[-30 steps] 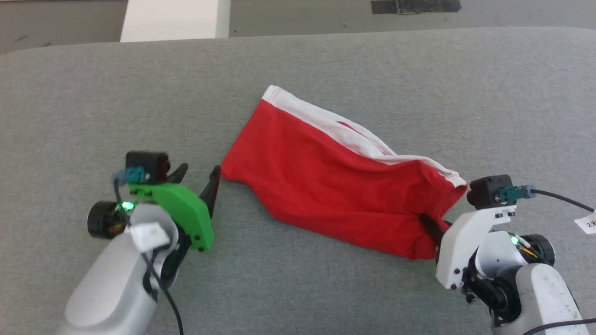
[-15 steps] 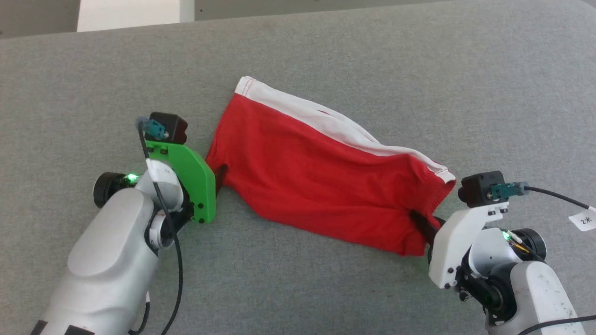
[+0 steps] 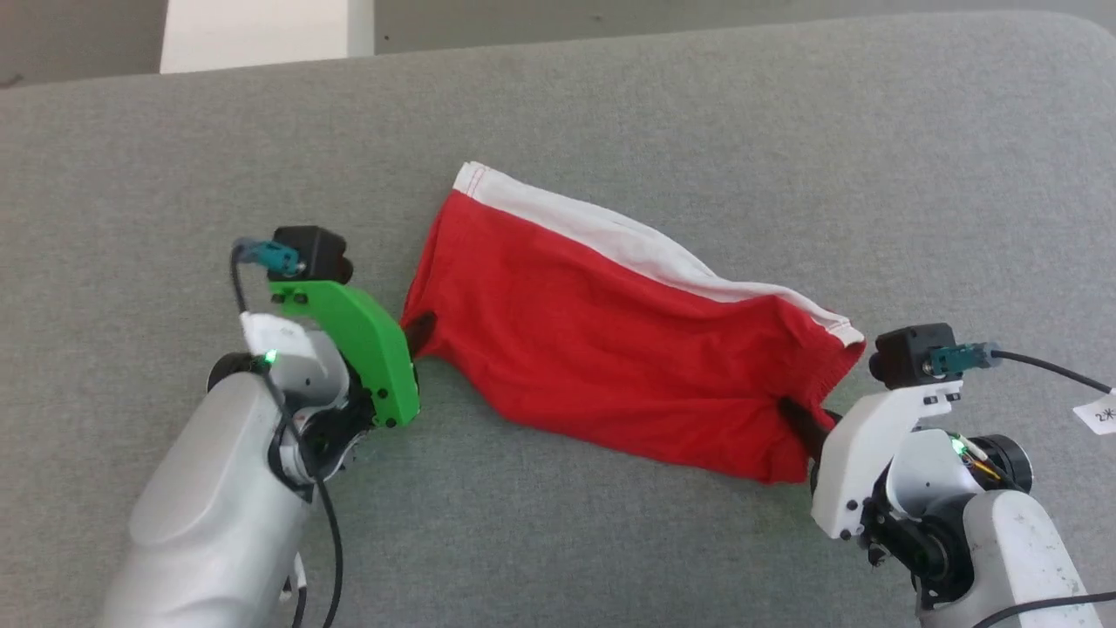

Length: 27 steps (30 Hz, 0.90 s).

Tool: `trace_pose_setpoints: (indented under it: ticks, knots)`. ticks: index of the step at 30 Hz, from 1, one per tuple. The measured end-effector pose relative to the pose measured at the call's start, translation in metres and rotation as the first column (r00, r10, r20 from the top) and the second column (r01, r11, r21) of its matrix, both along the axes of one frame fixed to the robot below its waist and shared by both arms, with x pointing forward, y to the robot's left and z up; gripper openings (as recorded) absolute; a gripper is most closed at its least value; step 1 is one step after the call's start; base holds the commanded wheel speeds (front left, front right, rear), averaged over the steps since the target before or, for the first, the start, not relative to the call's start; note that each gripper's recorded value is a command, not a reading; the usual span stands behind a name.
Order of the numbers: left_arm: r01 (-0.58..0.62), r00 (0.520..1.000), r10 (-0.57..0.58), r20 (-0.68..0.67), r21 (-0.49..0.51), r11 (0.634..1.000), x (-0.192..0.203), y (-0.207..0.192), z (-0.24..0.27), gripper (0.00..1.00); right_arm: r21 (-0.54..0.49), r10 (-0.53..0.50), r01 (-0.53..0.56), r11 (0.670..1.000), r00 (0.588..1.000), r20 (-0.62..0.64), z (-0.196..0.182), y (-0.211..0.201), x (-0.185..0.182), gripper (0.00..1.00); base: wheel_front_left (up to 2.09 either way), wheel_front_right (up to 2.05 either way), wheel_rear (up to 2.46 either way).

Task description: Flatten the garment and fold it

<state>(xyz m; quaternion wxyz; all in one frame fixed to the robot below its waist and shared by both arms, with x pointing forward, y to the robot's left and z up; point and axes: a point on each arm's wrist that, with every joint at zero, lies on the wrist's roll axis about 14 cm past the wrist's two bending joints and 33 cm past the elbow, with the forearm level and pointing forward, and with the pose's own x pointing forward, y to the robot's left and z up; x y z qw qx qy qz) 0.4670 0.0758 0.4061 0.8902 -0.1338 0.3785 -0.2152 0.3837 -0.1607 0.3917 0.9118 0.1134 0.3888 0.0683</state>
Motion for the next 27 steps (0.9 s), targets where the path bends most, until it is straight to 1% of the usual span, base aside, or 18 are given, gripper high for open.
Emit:
trace_pose_setpoints:
  ticks: [3, 5, 8, 11, 15, 19, 21, 22, 23, 24, 25, 27]
  knots:
    - [-0.053, 0.997, 0.055, 0.045, -0.053, 0.997, -0.005, 0.008, 0.016, 0.00, -0.013, 0.027, -0.027, 1.000, 1.000, -0.011, 0.004, 0.004, -0.001, 0.00, 0.00, 0.00, 0.00]
    - [-0.079, 0.994, 0.084, 0.065, -0.069, 0.994, -0.015, 0.015, 0.023, 0.00, -0.034, 0.061, -0.062, 0.997, 0.998, -0.030, 0.007, 0.005, -0.003, 0.00, 0.00, 0.00, 0.00]
    - [-0.124, 0.990, 0.129, 0.056, -0.083, 0.989, -0.039, 0.026, 0.022, 0.00, -0.087, 0.104, -0.109, 0.990, 0.992, -0.067, 0.009, -0.006, -0.006, 0.00, 0.00, 0.00, 0.00]
    - [-0.169, 0.985, 0.171, 0.012, -0.111, 0.979, -0.070, 0.029, 0.017, 0.00, -0.102, 0.150, -0.162, 0.982, 0.982, -0.112, 0.011, -0.011, -0.009, 0.00, 0.00, 0.00, 0.00]
    - [-0.249, 0.968, 0.243, -0.056, -0.138, 0.959, -0.107, 0.035, 0.008, 0.00, -0.118, 0.234, -0.257, 0.959, 0.955, -0.180, 0.011, -0.008, -0.014, 0.00, 0.00, 0.00, 0.00]
    - [-0.276, 0.958, 0.259, -0.120, -0.161, 0.947, -0.137, 0.027, 0.000, 0.00, -0.159, 0.304, -0.347, 0.924, 0.922, -0.239, 0.009, -0.009, -0.017, 0.00, 0.00, 0.00, 0.00]
    - [-0.287, 0.954, 0.265, -0.140, -0.174, 0.942, -0.145, 0.025, -0.001, 0.00, -0.164, 0.328, -0.374, 0.913, 0.911, -0.251, 0.008, -0.006, -0.016, 0.00, 0.00, 0.00, 0.00]
    - [-0.289, 0.953, 0.265, -0.147, -0.181, 0.940, -0.148, 0.023, -0.001, 0.00, -0.171, 0.339, -0.387, 0.906, 0.906, -0.251, 0.008, -0.004, -0.015, 0.16, 0.00, 0.00, 0.00]
    - [-0.289, 0.953, 0.264, -0.152, -0.183, 0.939, -0.150, 0.021, 0.000, 0.04, -0.176, 0.345, -0.393, 0.903, 0.905, -0.250, 0.009, -0.003, -0.013, 1.00, 0.00, 0.00, 0.00]
    - [-0.293, 0.952, 0.268, -0.151, -0.185, 0.938, -0.150, 0.022, 0.000, 0.95, -0.177, 0.347, -0.395, 0.901, 0.904, -0.249, 0.009, -0.002, -0.012, 1.00, 0.00, 0.00, 0.00]
    - [-0.299, 0.950, 0.275, -0.147, -0.183, 0.936, -0.150, 0.023, 0.001, 1.00, -0.172, 0.350, -0.395, 0.902, 0.905, -0.243, 0.010, 0.000, -0.011, 1.00, 0.00, 0.00, 0.00]
    - [-0.305, 0.950, 0.285, -0.130, -0.180, 0.935, -0.149, 0.027, 0.004, 1.00, -0.163, 0.350, -0.387, 0.908, 0.912, -0.214, 0.013, 0.004, -0.009, 1.00, 0.00, 0.00, 0.00]
